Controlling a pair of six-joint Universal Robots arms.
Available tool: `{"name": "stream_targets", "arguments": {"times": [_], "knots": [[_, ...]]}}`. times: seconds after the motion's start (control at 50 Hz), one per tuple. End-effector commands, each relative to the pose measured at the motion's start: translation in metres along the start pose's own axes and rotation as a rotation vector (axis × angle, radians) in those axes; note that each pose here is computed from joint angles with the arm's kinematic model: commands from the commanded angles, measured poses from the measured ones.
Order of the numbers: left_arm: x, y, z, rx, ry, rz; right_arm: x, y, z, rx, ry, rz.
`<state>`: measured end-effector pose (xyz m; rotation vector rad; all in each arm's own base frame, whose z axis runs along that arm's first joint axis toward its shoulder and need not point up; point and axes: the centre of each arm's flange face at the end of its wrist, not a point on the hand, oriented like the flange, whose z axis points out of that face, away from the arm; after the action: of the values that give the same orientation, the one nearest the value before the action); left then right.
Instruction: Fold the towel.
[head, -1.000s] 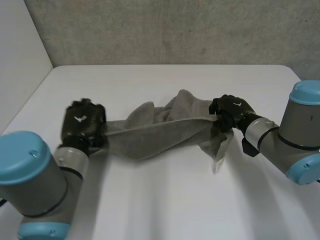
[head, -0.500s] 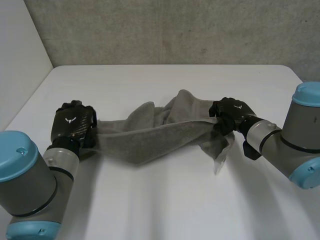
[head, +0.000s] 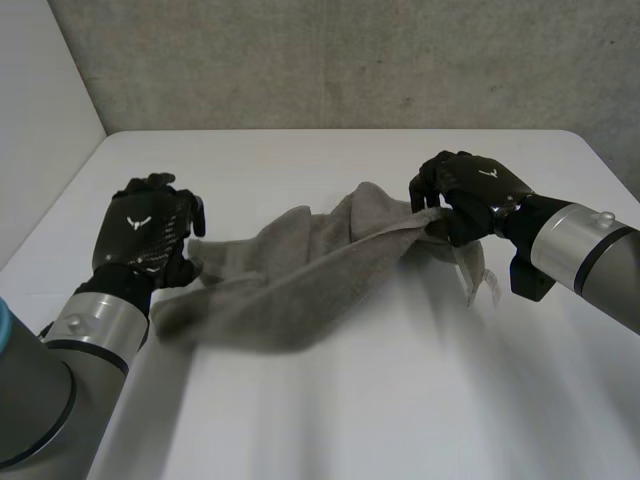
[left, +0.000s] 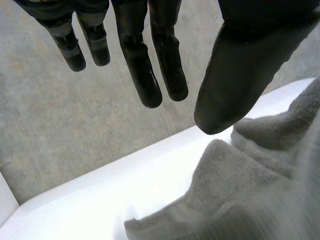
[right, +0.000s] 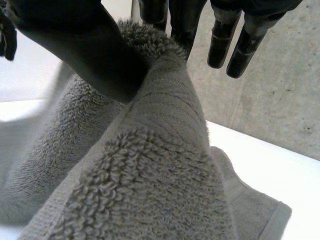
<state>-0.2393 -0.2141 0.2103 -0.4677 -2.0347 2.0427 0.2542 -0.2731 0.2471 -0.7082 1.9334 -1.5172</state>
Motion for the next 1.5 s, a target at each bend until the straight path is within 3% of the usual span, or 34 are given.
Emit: {"name": "stream_targets", "arguments": {"times": [0.02,0.28,0.48,0.76,0.98,1.12,1.36,1.46,1.5], "knots": [[0.002,0.024,0.006,-0.080,0.031,0.009,0.004,0.004,0.001,-0.008,0.011,0.002],[0.008,0.049,-0.003,-0.195,0.142,0.000,0.013,0.014,0.009,-0.032,0.030,0.010],[0.039,0.044,-0.045,-0.273,0.358,-0.016,0.018,0.022,0.015,-0.054,0.033,0.022],[0.054,0.070,-0.048,-0.360,0.399,-0.020,0.015,0.025,0.014,-0.061,0.027,0.026],[0.071,0.088,-0.033,-0.335,0.285,0.046,0.014,0.027,0.014,-0.067,0.022,0.027],[0.081,0.092,-0.032,-0.336,0.292,0.057,0.015,0.027,0.014,-0.068,0.023,0.028],[0.059,0.069,-0.024,-0.274,0.181,0.034,0.013,0.025,0.012,-0.072,0.012,0.019],[0.050,0.060,-0.024,-0.265,0.158,0.035,0.002,0.032,0.000,-0.163,-0.041,-0.050],[0.048,0.058,-0.024,-0.271,0.154,0.041,-0.008,0.040,-0.009,-0.248,-0.089,-0.148]]}}
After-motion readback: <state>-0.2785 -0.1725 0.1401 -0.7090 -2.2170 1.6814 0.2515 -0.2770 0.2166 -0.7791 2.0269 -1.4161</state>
